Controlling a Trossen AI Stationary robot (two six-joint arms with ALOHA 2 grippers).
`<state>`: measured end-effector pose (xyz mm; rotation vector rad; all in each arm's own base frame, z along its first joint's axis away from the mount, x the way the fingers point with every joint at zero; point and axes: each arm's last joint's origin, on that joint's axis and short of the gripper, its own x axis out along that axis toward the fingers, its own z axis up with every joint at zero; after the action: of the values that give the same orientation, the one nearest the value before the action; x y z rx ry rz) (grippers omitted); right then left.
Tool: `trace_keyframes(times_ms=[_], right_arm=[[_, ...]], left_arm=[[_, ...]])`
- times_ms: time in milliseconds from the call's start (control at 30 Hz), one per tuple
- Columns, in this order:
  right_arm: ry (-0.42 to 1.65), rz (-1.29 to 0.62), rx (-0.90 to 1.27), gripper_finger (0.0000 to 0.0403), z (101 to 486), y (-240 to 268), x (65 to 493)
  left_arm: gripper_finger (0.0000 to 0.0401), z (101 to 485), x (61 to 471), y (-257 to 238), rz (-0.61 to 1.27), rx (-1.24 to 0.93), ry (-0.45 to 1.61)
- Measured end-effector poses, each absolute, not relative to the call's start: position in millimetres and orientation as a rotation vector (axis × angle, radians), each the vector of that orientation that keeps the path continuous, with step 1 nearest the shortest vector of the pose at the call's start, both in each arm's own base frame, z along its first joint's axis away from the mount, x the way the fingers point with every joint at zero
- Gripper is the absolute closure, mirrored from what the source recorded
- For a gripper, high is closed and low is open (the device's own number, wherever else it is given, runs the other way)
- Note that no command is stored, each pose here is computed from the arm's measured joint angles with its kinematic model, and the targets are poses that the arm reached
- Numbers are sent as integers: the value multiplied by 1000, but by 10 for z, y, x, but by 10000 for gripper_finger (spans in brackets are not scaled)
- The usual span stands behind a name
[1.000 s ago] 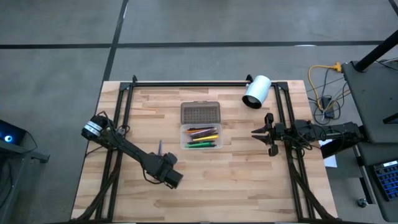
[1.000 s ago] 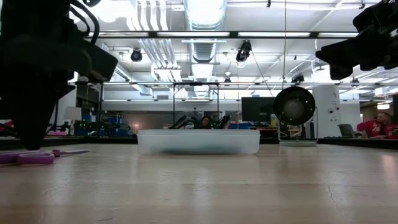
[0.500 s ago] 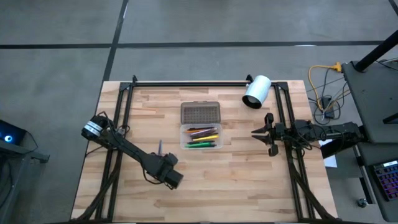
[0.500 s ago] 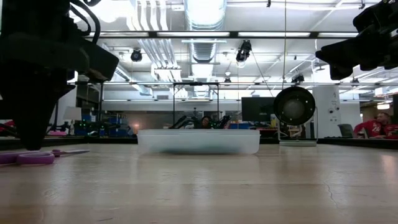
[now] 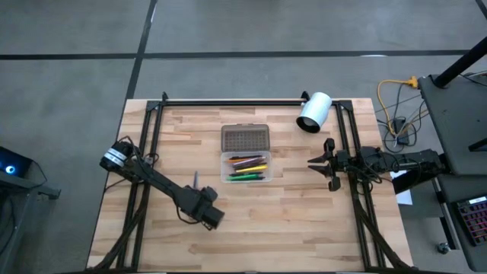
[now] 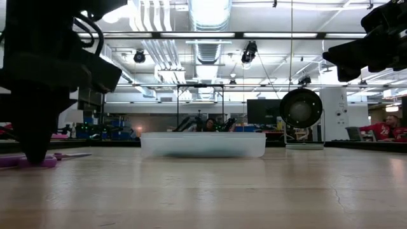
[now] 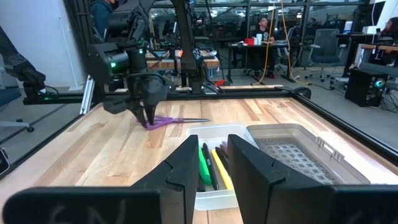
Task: Pick & place school supplies into a supply box
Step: Put the purple scissors into the supply box
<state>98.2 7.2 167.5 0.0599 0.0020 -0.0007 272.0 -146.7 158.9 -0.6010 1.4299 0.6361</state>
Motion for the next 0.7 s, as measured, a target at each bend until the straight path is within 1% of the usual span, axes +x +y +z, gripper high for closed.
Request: trace_keyframes(times_ms=[300,500,600,700], right_arm=[[2,-1,60,334,1675,72,982],[2,0,60,329,1675,72,982],[2,0,60,325,1675,72,982],[2,0,60,321,1675,72,982]], left_arm=[[331,1482,2686,-1435,627,-613,1416],[332,1474,2684,-1433,627,-608,1415],[344,1472,2685,-1434,625,-608,1414],[371,1469,2686,-1435,603,-585,1420]])
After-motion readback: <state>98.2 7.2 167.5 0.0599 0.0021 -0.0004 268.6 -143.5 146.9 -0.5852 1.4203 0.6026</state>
